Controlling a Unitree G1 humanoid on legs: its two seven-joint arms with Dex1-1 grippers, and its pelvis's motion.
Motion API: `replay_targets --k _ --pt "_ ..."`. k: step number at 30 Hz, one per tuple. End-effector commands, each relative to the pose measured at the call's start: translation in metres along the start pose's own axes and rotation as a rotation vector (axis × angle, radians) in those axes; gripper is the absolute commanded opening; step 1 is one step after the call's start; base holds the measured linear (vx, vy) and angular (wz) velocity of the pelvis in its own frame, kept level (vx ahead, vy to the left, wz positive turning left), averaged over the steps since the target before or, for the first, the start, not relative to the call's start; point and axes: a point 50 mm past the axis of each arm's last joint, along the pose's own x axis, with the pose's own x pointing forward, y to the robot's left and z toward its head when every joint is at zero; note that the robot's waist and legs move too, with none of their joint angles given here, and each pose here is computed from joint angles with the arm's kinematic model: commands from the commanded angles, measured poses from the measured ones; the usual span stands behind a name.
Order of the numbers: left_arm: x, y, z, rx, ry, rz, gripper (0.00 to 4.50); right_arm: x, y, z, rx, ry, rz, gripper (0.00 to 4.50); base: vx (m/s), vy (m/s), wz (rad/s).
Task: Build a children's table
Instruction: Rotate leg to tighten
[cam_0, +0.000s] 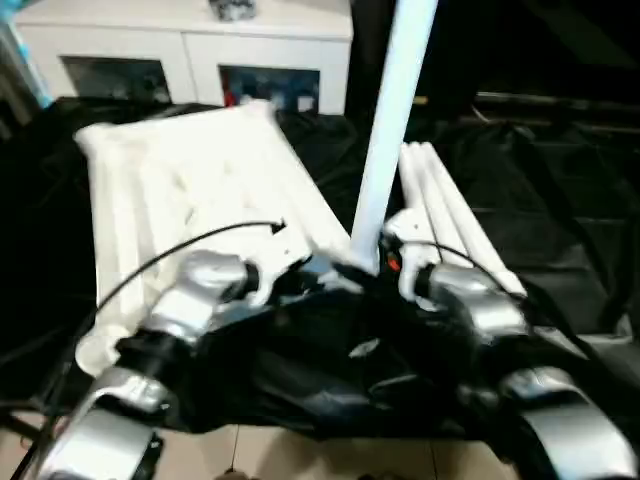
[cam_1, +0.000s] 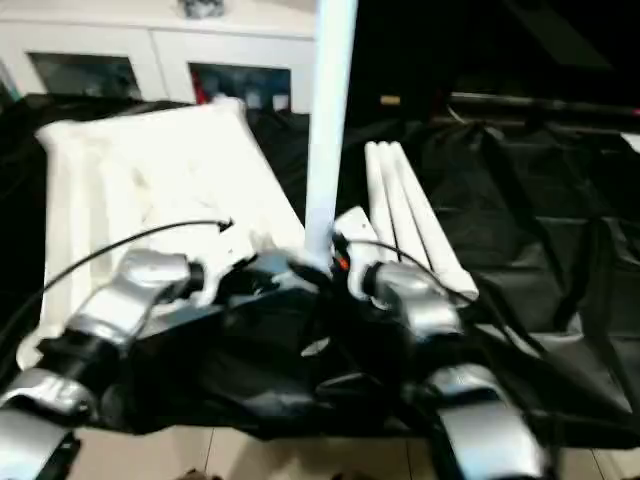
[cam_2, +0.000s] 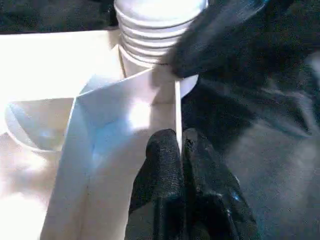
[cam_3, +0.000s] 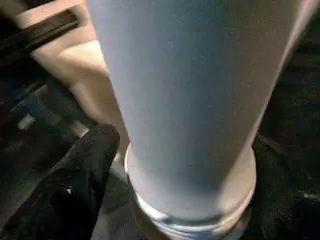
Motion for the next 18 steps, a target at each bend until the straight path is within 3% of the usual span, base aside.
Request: replay_targets --k 1,9,10,14,18 --pt "0.004 -0.005 0.011 0.045 -0.066 -0.069 0.0 0.002 0.009 0.003 -0.019 0.01 0.116 3.88 0.0 0.0 0.0" --pt "-0.003 -0.001 0.004 0.053 -0.037 -0.095 0.0 -0.005 0.017 0.001 -0.041 0.072 0.211 3.72 0.0 0.0 0.0" --pt "-0.004 -0.001 0.003 0.053 -0.036 -0.1 0.0 -0.004 0.018 0.001 -0.036 0.072 0.212 3.38 0.0 0.0 0.0" --pt "-0.005 -0.001 0.002 0.052 -0.034 -0.108 0.0 -0.002 0.02 0.001 -0.026 0.075 0.228 3.3 0.0 0.0 0.0" --pt "-0.005 -0.001 0.001 0.047 -0.038 -0.104 0.0 0.0 0.024 -0.001 -0.011 0.074 0.231 2.91 0.0 0.0 0.0"
